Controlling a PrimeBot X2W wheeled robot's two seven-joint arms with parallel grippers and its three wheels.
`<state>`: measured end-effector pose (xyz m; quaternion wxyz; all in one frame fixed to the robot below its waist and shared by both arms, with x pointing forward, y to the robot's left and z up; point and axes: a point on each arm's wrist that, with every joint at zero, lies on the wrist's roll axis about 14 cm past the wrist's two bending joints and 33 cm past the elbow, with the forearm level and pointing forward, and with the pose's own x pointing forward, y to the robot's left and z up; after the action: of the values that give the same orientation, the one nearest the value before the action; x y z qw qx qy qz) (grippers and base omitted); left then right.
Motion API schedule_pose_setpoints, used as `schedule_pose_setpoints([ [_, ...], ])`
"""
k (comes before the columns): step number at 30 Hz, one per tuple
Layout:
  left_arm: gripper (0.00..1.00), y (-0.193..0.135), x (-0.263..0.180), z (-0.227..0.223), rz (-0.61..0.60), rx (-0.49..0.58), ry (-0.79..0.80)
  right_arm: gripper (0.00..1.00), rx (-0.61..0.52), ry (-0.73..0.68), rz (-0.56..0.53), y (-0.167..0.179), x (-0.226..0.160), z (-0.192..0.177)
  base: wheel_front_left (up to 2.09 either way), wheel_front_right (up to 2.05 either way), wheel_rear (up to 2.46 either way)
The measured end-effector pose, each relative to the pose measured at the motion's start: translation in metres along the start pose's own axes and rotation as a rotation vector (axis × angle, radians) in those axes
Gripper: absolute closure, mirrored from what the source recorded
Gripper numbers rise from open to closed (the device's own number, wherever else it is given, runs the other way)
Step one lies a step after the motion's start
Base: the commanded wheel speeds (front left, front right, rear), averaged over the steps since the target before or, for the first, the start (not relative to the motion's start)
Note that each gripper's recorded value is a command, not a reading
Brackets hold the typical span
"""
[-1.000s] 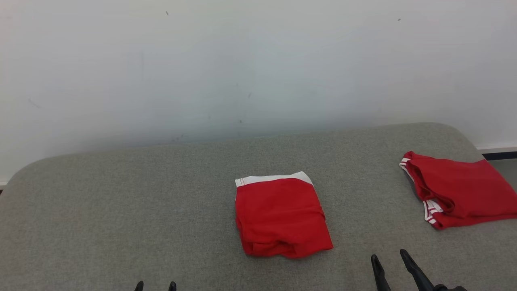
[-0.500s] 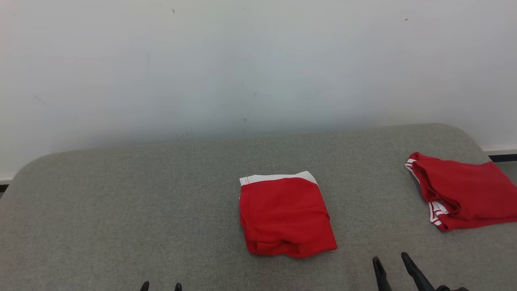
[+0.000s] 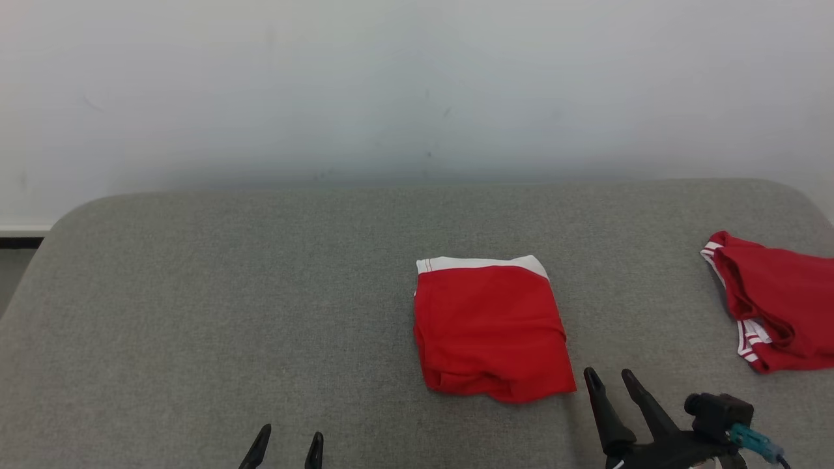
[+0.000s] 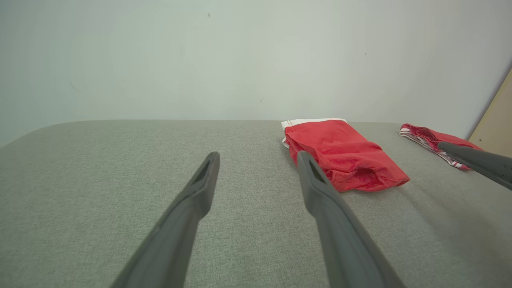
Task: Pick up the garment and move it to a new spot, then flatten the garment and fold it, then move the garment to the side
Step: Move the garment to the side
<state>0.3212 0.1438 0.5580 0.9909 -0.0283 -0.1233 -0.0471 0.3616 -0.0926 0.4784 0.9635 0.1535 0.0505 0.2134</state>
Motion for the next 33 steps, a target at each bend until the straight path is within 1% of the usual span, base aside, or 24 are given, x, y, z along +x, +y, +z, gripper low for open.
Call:
schedule_pose_setpoints([
  [6,0.00,0.003,0.007,-0.004,0.002,-0.003,0.012,0.00,0.035,0.100,0.036,-0.006,0.033,-0.014,0.00,0.00,0.00],
  [11,0.00,0.007,0.021,-0.008,0.001,0.000,0.015,0.00,0.082,0.124,0.022,-0.023,0.066,-0.008,0.00,0.00,0.00],
  [14,0.00,0.010,0.028,-0.013,0.007,0.004,0.027,0.00,0.120,0.158,0.015,-0.030,0.082,-0.012,0.00,0.00,0.00],
  [17,0.00,0.012,0.034,-0.020,0.005,0.006,0.044,0.00,0.182,0.224,0.010,-0.033,0.094,-0.025,0.00,0.00,0.00],
  [18,0.00,0.014,0.038,-0.024,0.006,0.008,0.054,0.00,0.210,0.276,0.015,-0.033,0.099,-0.035,0.00,0.00,0.00],
  [25,0.00,0.019,0.044,-0.037,0.019,0.015,0.086,0.00,0.254,0.421,0.036,-0.035,0.105,-0.062,0.00,0.00,0.00],
  [27,0.00,0.019,0.045,-0.038,0.017,0.014,0.088,0.48,0.262,0.439,0.045,-0.034,0.105,-0.064,0.00,0.00,0.00],
  [29,0.00,0.017,0.048,-0.037,0.011,0.014,0.083,1.00,0.263,0.439,0.051,-0.033,0.104,-0.062,0.00,0.00,0.00],
  [33,0.00,0.014,0.050,-0.037,0.002,0.013,0.079,1.00,0.269,0.448,0.061,-0.031,0.098,-0.061,0.00,0.00,0.00],
])
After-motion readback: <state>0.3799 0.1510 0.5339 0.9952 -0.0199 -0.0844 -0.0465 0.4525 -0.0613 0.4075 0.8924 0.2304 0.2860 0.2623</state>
